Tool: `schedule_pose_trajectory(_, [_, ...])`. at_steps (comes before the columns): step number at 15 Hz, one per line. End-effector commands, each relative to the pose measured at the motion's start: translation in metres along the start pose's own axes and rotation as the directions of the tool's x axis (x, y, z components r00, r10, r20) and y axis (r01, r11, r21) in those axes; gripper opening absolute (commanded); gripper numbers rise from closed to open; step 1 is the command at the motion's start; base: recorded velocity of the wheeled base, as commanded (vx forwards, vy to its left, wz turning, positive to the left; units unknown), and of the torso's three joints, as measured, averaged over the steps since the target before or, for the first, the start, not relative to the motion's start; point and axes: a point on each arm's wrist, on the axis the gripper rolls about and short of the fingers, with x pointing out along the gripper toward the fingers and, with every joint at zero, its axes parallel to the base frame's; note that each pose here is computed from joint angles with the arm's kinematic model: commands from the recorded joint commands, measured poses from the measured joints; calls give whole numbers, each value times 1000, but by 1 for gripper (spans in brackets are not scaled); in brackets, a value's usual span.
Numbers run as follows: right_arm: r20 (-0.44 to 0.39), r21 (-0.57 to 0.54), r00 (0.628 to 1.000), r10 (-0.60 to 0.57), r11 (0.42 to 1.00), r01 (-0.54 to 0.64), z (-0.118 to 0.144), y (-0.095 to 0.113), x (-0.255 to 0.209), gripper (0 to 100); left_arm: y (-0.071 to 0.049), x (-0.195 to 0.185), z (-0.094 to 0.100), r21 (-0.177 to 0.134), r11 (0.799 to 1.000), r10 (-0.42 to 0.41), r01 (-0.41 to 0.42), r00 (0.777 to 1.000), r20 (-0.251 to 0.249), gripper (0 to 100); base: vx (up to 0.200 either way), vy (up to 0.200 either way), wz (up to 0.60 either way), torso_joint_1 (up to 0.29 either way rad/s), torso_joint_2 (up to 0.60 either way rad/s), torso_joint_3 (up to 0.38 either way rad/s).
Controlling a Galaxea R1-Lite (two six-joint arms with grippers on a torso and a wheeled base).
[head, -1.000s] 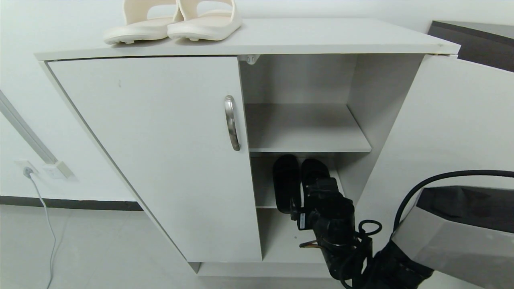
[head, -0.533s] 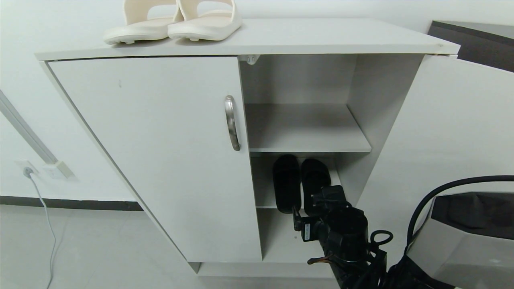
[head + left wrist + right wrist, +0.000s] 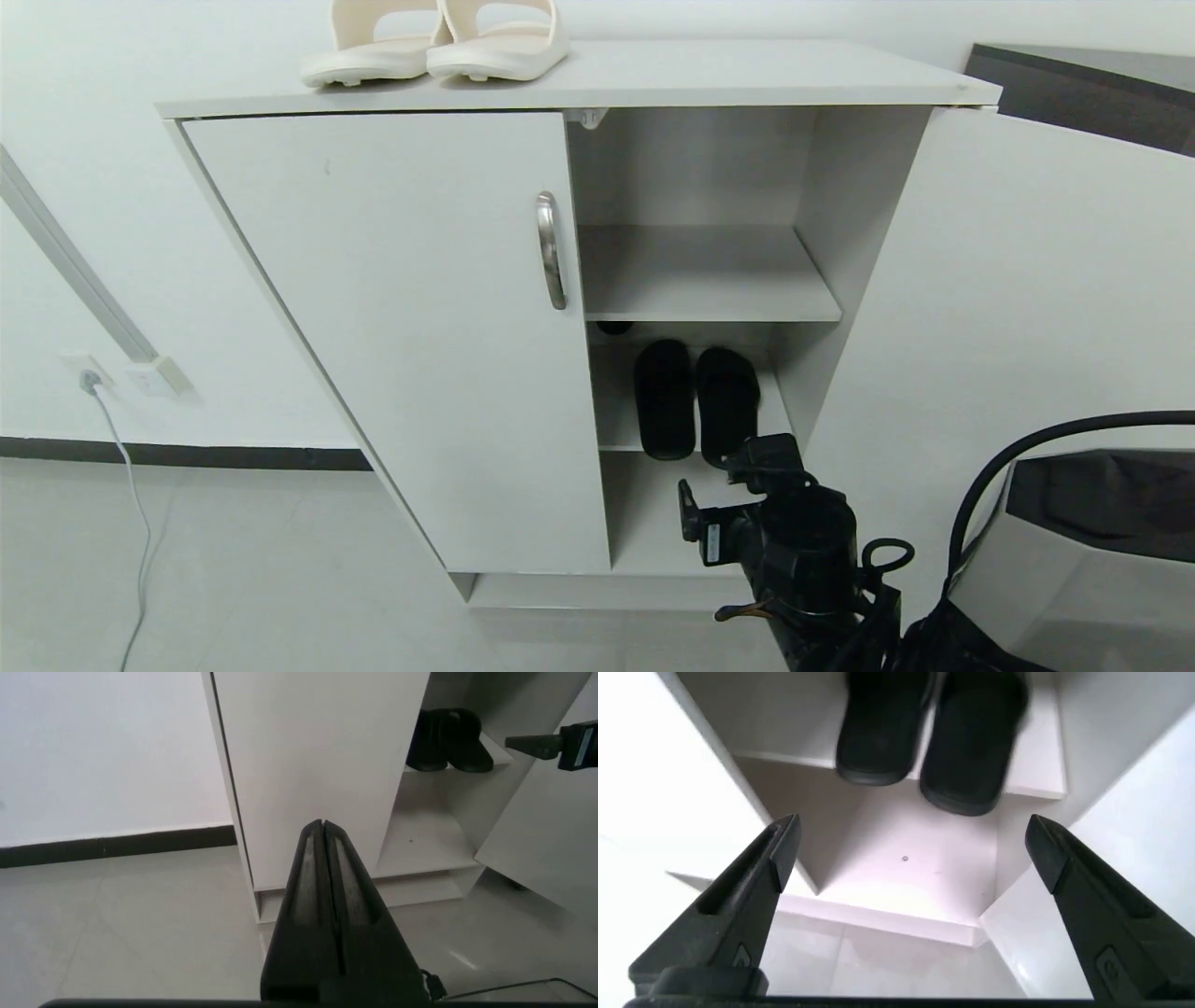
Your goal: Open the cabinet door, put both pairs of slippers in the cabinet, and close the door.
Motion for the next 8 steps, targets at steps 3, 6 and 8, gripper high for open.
schedule_pose_trajectory(3, [-1, 0, 1000, 0, 1000, 0, -1, 0, 0, 100, 0, 0, 0, 0, 1000, 0, 0, 1000, -1, 0, 0, 0, 0, 0, 0, 0])
schedule_pose_trajectory(6, [1, 1, 1000, 0, 1000, 0, -1, 0, 0, 100, 0, 0, 0, 0, 1000, 0, 0, 1000, -1, 0, 0, 0, 0, 0, 0, 0])
schedule_pose_trajectory(8, [0, 1, 1000, -2, 1000, 2, -1, 0, 0, 100, 0, 0, 0, -2, 1000, 0, 0, 1000, -1, 0, 0, 0, 0, 0, 0, 0])
